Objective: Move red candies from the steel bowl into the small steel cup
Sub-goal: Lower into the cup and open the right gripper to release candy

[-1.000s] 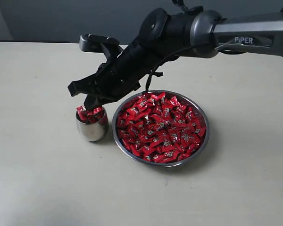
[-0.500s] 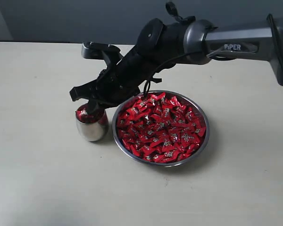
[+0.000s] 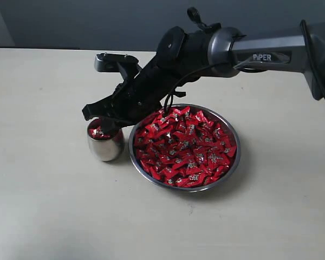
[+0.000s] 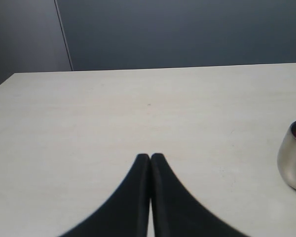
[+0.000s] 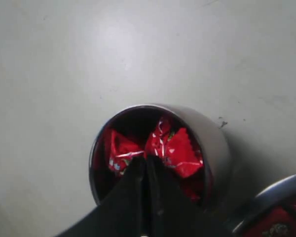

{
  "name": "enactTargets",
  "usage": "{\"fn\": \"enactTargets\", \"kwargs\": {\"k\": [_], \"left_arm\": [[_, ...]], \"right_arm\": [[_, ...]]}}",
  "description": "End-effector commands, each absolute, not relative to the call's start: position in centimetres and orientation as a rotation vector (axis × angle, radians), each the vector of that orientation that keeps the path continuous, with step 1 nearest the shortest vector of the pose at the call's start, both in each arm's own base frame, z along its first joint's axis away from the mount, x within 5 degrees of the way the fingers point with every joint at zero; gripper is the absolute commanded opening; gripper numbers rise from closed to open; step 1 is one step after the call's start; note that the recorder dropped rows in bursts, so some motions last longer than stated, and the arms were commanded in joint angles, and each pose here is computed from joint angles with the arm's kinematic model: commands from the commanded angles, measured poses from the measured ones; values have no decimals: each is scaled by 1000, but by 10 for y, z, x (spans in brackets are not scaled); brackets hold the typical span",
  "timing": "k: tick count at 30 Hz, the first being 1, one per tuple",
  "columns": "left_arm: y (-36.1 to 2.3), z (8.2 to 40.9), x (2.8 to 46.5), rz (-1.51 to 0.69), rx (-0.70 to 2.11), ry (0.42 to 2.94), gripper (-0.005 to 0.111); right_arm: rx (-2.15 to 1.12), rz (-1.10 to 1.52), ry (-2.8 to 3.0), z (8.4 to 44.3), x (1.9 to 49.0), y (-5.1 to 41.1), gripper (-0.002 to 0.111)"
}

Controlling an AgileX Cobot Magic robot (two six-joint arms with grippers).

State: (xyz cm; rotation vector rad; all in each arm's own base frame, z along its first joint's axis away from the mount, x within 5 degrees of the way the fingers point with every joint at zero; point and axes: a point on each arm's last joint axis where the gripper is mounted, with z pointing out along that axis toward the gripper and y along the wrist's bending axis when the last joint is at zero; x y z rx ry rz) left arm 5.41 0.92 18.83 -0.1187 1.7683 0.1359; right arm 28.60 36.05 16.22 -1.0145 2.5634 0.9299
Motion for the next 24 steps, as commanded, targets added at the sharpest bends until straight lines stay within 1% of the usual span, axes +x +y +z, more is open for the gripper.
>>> {"fn": "enactTargets", "kwargs": {"k": [1, 6, 9, 15, 24], "left_arm": [[9, 187, 54, 134, -118, 1766, 0], [9, 187, 54, 134, -118, 1766, 0], [9, 187, 54, 134, -118, 1766, 0], [9, 187, 54, 134, -118, 1766, 0], [9, 187, 54, 134, -118, 1766, 0]], "right_arm": [[-1025, 934, 2550, 167, 288, 362, -1], [-1060, 978, 2508, 185, 291, 369, -1], [-1093, 951, 2490, 192, 293, 370, -1], [-1143, 847, 2544, 188, 293, 363, -1], [-1141, 855, 2548, 188, 292, 364, -1]]}}
